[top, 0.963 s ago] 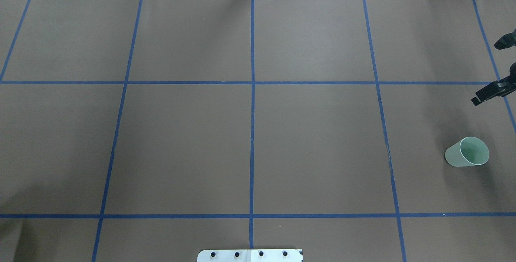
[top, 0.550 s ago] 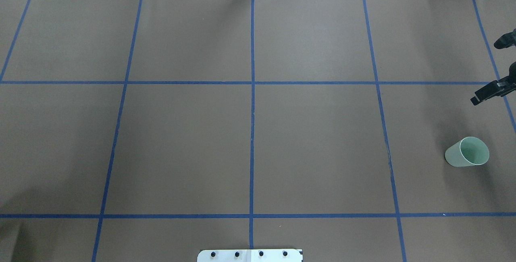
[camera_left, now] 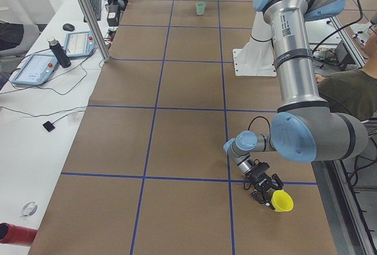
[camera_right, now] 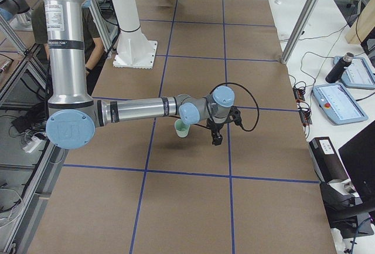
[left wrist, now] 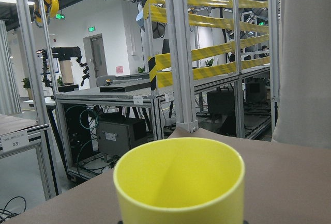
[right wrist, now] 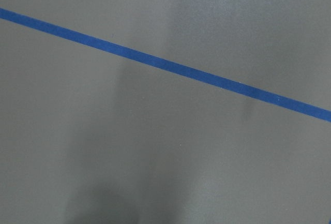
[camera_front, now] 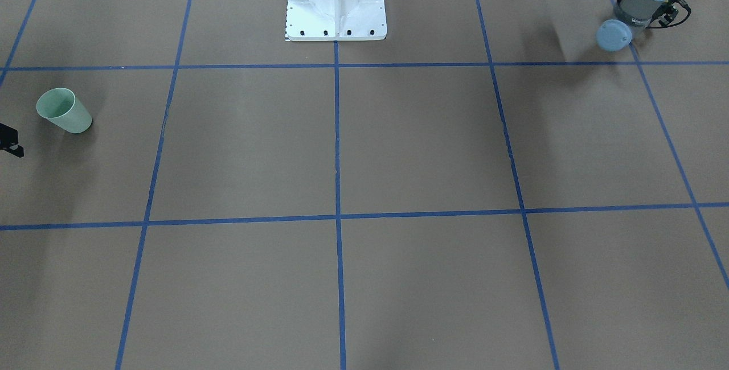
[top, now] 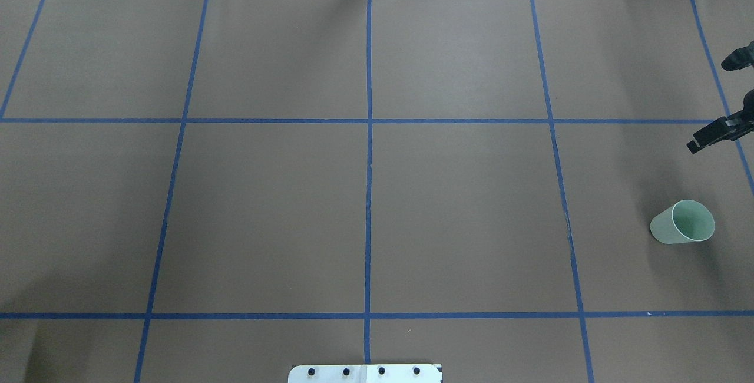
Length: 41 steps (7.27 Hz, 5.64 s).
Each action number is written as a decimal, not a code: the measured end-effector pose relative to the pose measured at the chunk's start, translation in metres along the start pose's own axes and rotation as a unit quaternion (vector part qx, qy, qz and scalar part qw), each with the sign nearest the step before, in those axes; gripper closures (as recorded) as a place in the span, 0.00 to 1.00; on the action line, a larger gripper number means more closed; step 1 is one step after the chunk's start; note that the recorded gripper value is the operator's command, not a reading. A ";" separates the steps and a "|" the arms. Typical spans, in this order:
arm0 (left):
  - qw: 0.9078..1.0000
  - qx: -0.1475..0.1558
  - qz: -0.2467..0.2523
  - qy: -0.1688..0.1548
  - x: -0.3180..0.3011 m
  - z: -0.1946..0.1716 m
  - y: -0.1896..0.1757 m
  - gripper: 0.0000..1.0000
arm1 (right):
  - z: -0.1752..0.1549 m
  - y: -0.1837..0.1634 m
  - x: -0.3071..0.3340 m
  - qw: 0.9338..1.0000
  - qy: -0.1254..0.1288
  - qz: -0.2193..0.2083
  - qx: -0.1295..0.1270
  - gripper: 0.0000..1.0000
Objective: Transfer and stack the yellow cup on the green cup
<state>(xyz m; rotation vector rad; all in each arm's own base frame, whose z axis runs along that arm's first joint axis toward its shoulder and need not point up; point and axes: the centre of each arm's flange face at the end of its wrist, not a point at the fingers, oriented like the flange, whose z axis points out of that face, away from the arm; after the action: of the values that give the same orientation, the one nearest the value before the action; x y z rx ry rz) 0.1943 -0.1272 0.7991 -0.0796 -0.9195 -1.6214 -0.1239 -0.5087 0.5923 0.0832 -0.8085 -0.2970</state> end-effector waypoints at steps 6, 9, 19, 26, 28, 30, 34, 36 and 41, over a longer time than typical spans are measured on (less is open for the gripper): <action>0.976 0.051 0.089 0.191 0.050 -0.012 -0.038 0.55 | -0.010 -0.023 -0.014 1.000 -0.004 0.009 0.013 0.00; 0.933 0.039 0.127 0.336 0.102 -0.073 -0.046 0.55 | -0.009 -0.033 -0.015 1.000 -0.002 0.007 0.015 0.00; 0.598 -0.025 0.164 0.784 0.163 -0.601 -0.015 0.56 | -0.015 -0.046 -0.020 1.000 -0.001 0.005 0.022 0.00; 0.333 -0.019 0.255 0.908 -0.040 -0.768 0.005 0.53 | -0.048 -0.105 -0.079 0.997 -0.020 0.037 0.059 0.00; 0.245 -0.045 0.287 0.925 -0.084 -0.790 0.007 0.52 | -0.055 -0.139 -0.155 0.994 -0.047 0.066 0.068 0.00; 0.185 -0.031 0.298 0.936 -0.105 -0.785 0.019 0.49 | -0.058 -0.163 -0.238 0.991 -0.078 0.077 0.073 0.00; 0.092 0.063 0.292 0.950 -0.115 -0.720 0.048 0.50 | -0.057 -0.163 -0.345 0.989 -0.124 0.039 0.072 0.01; 0.058 0.114 0.288 0.949 -0.118 -0.682 0.064 0.50 | -0.056 -0.153 -0.394 0.987 -0.145 0.029 0.065 0.01; 0.049 0.124 0.266 0.955 -0.139 -0.662 0.074 0.49 | -0.025 -0.138 -0.493 0.987 -0.143 0.029 0.069 0.04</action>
<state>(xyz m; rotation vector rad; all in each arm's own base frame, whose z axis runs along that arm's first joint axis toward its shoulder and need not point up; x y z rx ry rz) 0.5782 -0.4067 0.3115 1.4706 1.0946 0.3261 -0.4582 -0.4971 0.2047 0.1484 -1.1146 -0.2004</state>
